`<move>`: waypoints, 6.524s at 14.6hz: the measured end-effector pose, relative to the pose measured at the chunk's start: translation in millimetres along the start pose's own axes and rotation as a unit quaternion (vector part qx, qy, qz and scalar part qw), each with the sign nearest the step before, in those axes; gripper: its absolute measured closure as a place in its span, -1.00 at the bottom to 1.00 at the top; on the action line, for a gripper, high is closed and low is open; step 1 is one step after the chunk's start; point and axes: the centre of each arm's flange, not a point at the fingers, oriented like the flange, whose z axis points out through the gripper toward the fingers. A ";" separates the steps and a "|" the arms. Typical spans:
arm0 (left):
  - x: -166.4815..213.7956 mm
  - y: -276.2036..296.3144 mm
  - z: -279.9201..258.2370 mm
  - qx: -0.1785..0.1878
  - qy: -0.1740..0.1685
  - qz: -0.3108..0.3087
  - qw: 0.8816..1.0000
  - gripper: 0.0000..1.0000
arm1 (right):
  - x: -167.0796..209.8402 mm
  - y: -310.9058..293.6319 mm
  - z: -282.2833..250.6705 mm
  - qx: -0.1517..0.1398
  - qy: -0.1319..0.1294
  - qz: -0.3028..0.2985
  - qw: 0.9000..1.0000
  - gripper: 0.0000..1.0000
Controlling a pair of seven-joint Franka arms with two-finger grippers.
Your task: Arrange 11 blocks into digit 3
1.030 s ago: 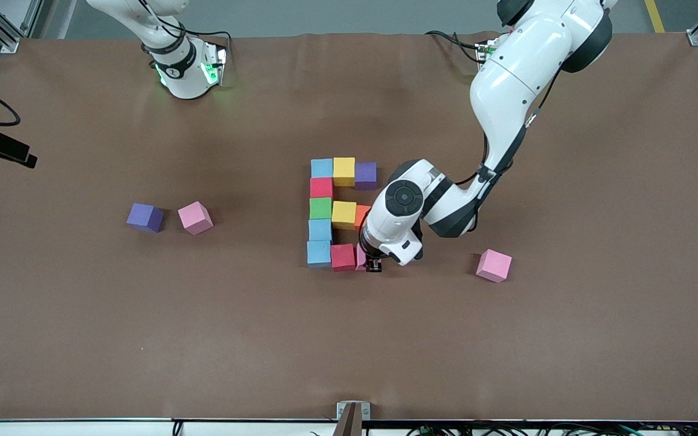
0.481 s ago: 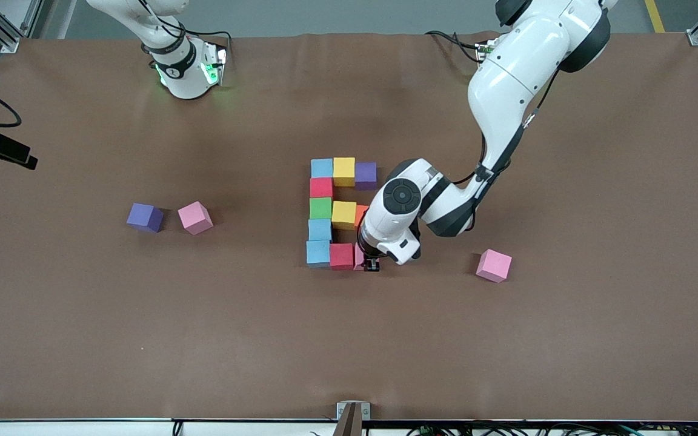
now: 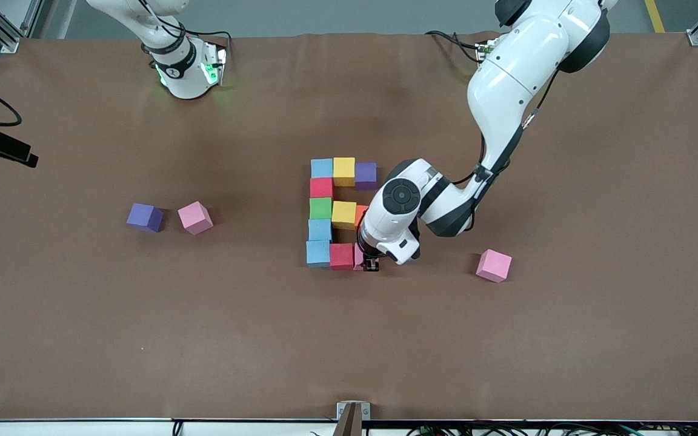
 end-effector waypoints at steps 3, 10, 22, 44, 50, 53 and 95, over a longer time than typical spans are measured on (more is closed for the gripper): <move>1.1 -0.8 3.7 0.002 0.002 0.000 1.000 -0.34 | -1.0 -0.2 -1.8 0.001 0.000 0.000 1.000 -1.00; 4.2 2.1 12.6 0.001 0.002 -0.003 1.000 -1.00 | -14.4 -7.7 -21.8 0.002 0.017 -0.009 1.000 -1.00; -4.5 8.9 -91.4 -0.002 0.034 0.066 0.997 -1.00 | -50.9 -24.3 -52.7 0.002 0.026 -0.028 0.999 -1.00; 360.5 11.5 -357.7 0.097 0.067 0.687 0.718 -1.00 | -65.5 -43.0 -63.8 0.002 0.038 -0.048 0.998 -1.00; 408.5 -1.6 -441.8 0.057 0.095 0.707 0.698 -1.00 | -64.5 -36.8 -62.7 0.001 0.036 -0.082 0.996 -1.00; 421.2 2.9 -478.3 0.042 0.117 0.721 0.682 -1.00 | -64.4 -36.5 -62.7 0.002 0.036 -0.084 0.996 -1.00; 399.1 9.0 -533.9 0.033 0.089 0.734 0.672 -1.00 | -66.4 -37.3 -60.9 0.023 0.026 -0.088 0.995 -1.00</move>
